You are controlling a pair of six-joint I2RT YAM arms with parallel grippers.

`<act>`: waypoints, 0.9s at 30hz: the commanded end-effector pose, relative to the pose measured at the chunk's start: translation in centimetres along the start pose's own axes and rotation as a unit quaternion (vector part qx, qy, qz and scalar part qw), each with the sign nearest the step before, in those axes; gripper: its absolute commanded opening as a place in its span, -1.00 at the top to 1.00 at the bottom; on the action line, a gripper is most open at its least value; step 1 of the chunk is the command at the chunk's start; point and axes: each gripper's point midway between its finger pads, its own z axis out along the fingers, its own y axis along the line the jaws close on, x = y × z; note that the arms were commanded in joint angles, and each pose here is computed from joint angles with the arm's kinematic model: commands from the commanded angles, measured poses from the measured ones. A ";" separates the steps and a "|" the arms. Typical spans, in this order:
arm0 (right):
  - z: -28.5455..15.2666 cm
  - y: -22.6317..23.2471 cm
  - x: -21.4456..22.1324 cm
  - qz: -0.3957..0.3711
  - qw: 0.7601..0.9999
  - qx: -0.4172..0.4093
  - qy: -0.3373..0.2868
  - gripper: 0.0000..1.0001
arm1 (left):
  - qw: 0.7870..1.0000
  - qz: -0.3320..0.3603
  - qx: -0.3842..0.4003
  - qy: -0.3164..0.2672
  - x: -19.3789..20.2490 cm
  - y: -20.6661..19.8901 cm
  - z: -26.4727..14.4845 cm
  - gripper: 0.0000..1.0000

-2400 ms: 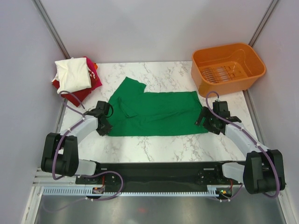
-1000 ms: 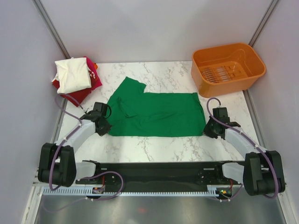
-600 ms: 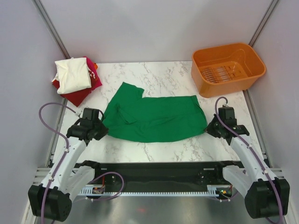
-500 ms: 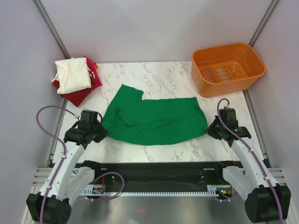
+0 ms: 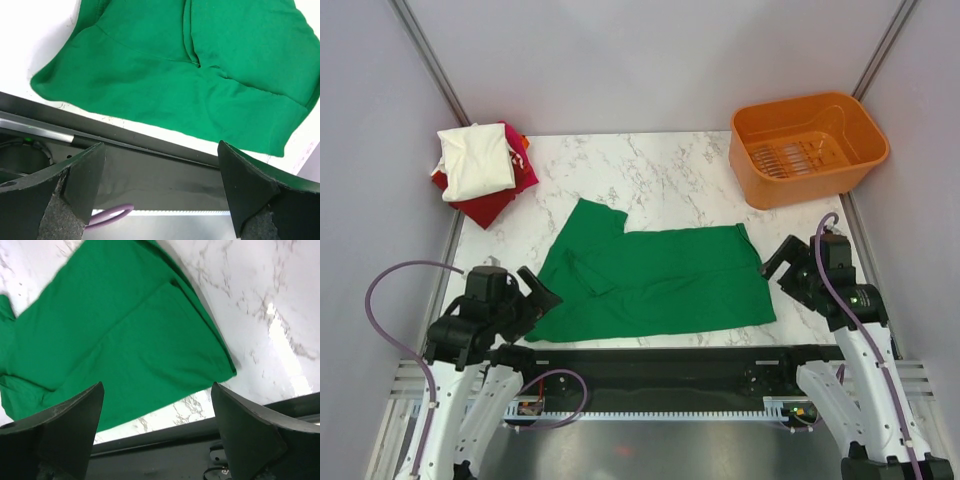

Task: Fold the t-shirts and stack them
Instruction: Fold the tshirt

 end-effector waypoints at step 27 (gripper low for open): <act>21.7 8.6 -9.7 -0.308 0.936 0.167 0.010 -0.30 | 0.978 0.200 0.006 -0.055 -8.2 -6.1 1.6 -1.00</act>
